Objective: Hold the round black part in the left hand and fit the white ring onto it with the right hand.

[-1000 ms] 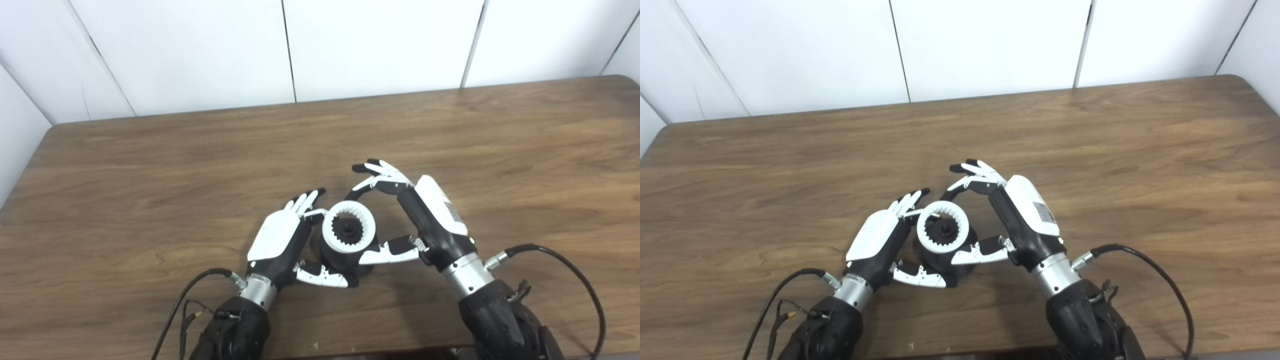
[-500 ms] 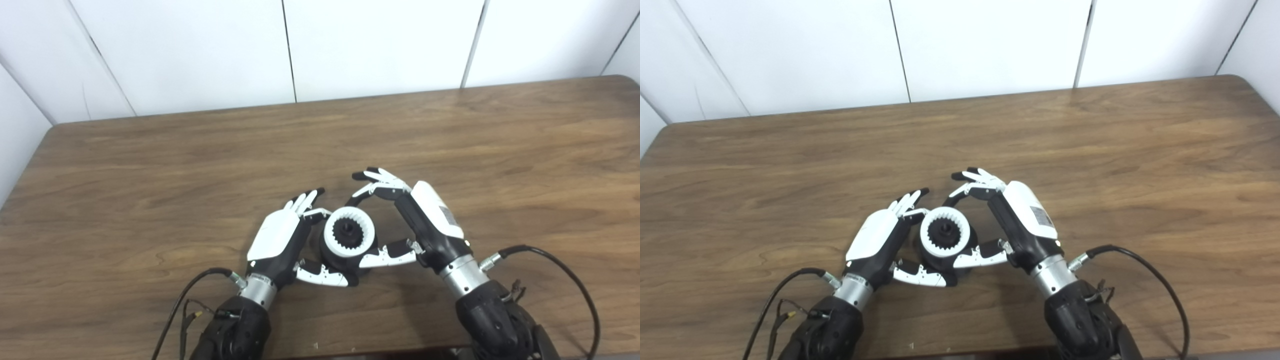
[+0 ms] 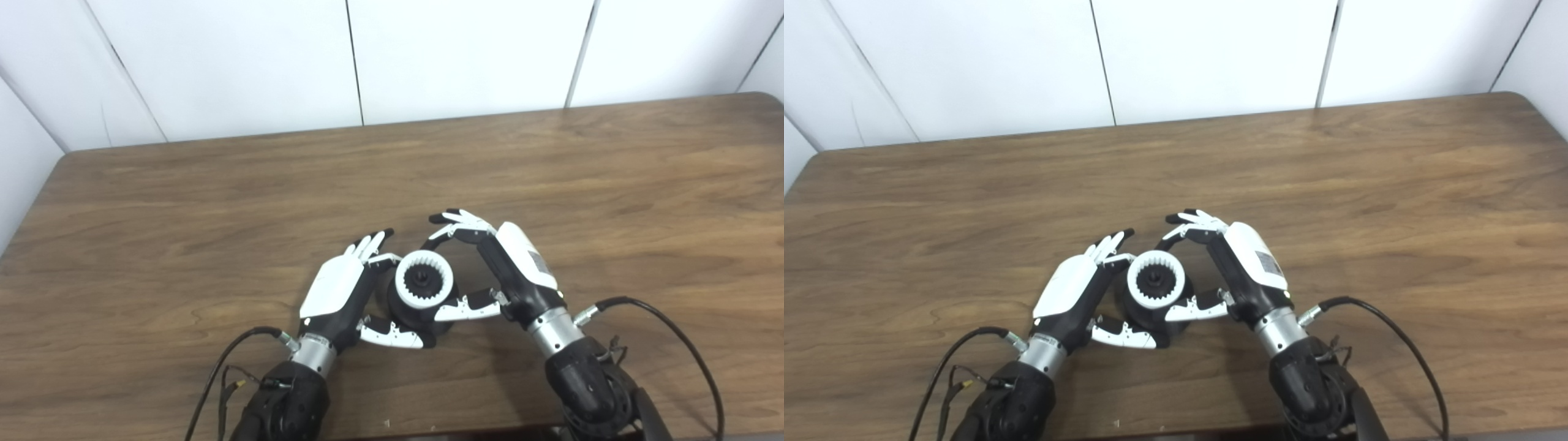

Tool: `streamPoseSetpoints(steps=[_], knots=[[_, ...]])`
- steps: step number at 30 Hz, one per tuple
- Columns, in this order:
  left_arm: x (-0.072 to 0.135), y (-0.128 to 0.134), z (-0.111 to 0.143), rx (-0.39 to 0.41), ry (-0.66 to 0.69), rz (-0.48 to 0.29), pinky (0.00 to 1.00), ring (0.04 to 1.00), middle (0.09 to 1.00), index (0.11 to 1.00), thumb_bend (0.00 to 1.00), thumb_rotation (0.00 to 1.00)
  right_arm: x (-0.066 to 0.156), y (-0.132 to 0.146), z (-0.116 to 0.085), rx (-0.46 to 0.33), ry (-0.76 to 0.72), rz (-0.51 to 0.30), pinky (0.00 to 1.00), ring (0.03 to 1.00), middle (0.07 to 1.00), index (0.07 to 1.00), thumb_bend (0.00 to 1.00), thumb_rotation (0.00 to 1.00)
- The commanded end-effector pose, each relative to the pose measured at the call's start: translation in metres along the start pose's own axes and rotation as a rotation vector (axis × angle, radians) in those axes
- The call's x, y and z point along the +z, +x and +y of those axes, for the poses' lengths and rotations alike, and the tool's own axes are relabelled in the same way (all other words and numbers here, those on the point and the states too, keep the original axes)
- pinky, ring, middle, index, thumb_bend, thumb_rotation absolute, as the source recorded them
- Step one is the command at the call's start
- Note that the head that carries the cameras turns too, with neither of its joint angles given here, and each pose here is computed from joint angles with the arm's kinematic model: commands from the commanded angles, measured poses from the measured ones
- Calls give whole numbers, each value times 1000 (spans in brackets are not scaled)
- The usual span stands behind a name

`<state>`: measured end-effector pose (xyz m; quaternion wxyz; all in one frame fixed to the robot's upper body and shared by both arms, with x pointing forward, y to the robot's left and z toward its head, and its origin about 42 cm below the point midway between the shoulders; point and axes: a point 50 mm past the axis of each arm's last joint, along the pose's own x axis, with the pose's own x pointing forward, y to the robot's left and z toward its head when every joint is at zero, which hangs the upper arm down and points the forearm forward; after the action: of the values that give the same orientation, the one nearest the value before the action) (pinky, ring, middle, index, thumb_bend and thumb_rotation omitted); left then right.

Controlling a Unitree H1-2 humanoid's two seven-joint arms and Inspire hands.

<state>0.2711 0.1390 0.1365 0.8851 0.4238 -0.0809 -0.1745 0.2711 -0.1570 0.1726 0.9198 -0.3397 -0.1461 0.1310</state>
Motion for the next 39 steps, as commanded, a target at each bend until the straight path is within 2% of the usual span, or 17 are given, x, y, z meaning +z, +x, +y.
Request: streamPoseSetpoints(steps=[1,8,12,14,16,18,19,21,24,29,39], knots=[[19,7,13,49,17,-81,1000,1000,997,628,947,402,5,12,-3,-38,-17,-23,956,914,839,482,521,138],[19,7,12,48,15,-83,1000,1000,999,626,943,392,3,15,1,-32,-16,-11,955,917,838,483,521,137],[20,7,12,48,15,-82,1000,1000,999,627,943,399,3,14,-1,-2,-19,10,969,929,851,485,520,142],[21,8,12,49,18,-81,1000,1000,1000,626,939,382,4,13,-6,67,-58,37,962,959,905,623,712,280],[21,8,13,49,16,-77,1000,1000,1000,624,934,352,6,12,-11,126,-78,62,963,982,946,740,825,362],[21,9,13,51,13,-75,1000,1000,998,623,933,320,9,11,-18,193,-97,89,964,996,984,901,941,447],[20,9,13,52,13,-75,1000,1000,998,622,935,308,10,11,-21,213,-102,97,961,999,994,960,977,480],[20,9,14,51,12,-75,1000,1000,998,623,944,324,10,10,-26,245,-118,104,941,1000,999,990,995,512],[19,8,14,53,12,-75,1000,1000,997,624,944,367,10,8,-32,278,-131,110,908,1000,1000,999,1000,491],[19,8,15,53,19,-73,1000,1000,996,625,944,375,12,7,-37,305,-138,116,901,1000,1000,1000,1000,456],[18,9,17,53,19,-74,1000,1000,996,622,948,382,9,10,-50,346,-172,129,948,1000,1000,1000,1000,437]])
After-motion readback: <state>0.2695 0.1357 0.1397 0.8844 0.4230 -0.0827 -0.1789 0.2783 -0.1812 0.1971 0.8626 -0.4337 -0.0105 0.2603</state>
